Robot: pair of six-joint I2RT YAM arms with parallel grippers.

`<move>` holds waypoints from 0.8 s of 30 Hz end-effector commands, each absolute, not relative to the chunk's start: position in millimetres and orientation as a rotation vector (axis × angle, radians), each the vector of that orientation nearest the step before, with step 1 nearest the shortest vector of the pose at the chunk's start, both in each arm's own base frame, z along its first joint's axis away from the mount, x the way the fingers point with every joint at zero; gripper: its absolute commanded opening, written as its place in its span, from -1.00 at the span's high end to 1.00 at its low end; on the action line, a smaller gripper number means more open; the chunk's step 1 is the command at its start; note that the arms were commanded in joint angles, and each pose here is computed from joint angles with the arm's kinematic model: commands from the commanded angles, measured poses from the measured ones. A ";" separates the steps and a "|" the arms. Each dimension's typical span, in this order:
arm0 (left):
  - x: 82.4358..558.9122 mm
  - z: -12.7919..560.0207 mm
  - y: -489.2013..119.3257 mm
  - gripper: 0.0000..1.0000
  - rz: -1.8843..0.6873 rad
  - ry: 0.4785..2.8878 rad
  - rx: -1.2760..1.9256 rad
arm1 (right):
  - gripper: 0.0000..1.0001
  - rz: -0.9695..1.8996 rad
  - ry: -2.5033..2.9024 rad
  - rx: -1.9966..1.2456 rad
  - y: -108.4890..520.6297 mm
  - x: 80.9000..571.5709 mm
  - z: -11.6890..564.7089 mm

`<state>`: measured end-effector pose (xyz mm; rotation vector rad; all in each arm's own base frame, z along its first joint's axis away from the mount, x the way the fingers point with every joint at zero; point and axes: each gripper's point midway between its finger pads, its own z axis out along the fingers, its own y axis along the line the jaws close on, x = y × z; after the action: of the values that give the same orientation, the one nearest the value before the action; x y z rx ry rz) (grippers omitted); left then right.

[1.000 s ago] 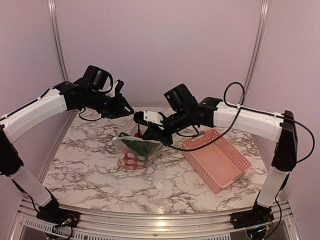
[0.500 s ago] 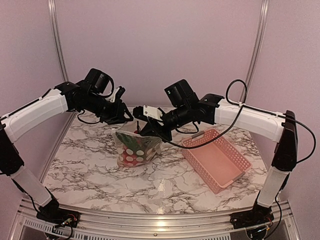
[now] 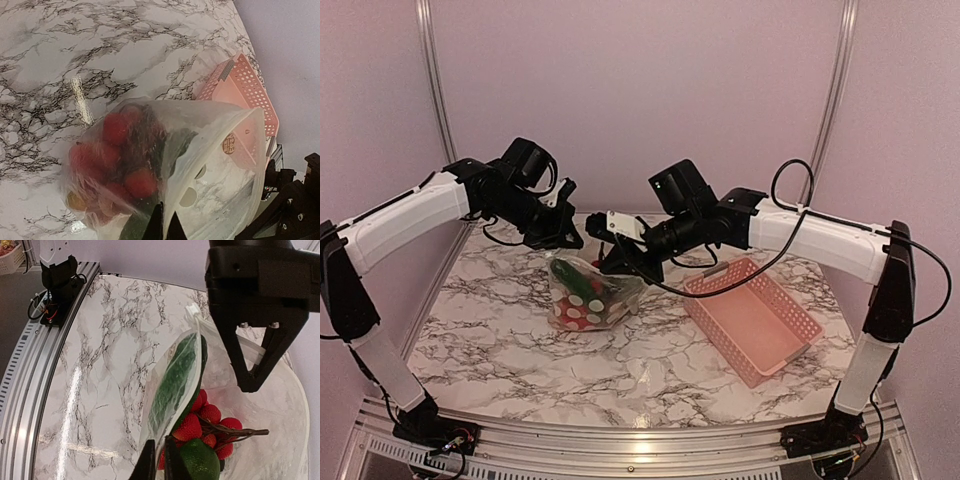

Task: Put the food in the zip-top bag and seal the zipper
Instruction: Pass from the right arm to the left, then pass from the left arm to the right

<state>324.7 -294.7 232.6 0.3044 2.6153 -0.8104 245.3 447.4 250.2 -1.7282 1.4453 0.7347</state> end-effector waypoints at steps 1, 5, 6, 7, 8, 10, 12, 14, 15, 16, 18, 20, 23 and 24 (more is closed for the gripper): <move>327.9 260.7 -297.4 1.00 -0.865 2.522 0.312 | 0.45 0.751 1.406 -1.744 457.1 245.2 255.0; 324.6 243.4 -299.1 1.00 -0.874 2.577 0.299 | -0.09 0.763 1.420 -1.770 461.9 238.8 244.8; 324.2 240.8 -298.8 1.00 -0.872 2.584 0.295 | -0.13 0.756 1.419 -1.780 464.0 236.0 242.1; 323.9 239.4 -298.3 1.00 -0.870 2.588 0.292 | -0.15 0.754 1.418 -1.789 466.3 233.3 239.5; 324.4 238.9 -298.2 1.00 -0.867 2.586 0.292 | -0.17 0.757 1.423 -1.794 468.3 231.3 236.6; 325.1 239.1 -299.0 1.00 -0.869 2.583 0.297 | -0.19 0.761 1.453 -1.783 472.2 231.9 230.0; 325.1 240.5 -299.9 1.00 -0.875 2.578 0.305 | -0.18 0.770 1.489 -1.754 476.6 236.1 226.4; 324.3 242.7 -301.5 1.00 -0.887 2.572 0.319 | -0.02 0.772 1.510 -1.706 481.5 243.1 231.1; 323.6 244.4 -302.0 0.96 -0.894 2.567 0.326 | 0.09 0.774 1.517 -1.679 484.1 246.0 235.4; 322.8 245.8 -302.1 0.83 -0.899 2.561 0.333 | 0.22 0.777 1.510 -1.658 486.8 248.4 241.7; 321.8 253.7 -299.7 0.50 -0.891 2.526 0.353 | 0.71 0.788 1.489 -1.633 490.9 250.5 254.0; 321.7 268.0 -291.9 0.22 -0.851 2.456 0.387 | 1.00 0.788 1.469 -1.624 492.6 251.5 262.9; 321.4 296.6 -268.9 -0.08 -0.747 2.307 0.387 | 1.00 0.762 1.456 -1.609 487.1 253.5 273.0; 318.3 303.4 -262.0 -0.15 -0.735 2.252 0.382 | 1.00 0.759 1.456 -1.605 484.5 253.7 274.3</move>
<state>321.7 -289.9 250.8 0.3583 2.5036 -0.8186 247.9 484.8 236.1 -1.6786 1.5186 0.7756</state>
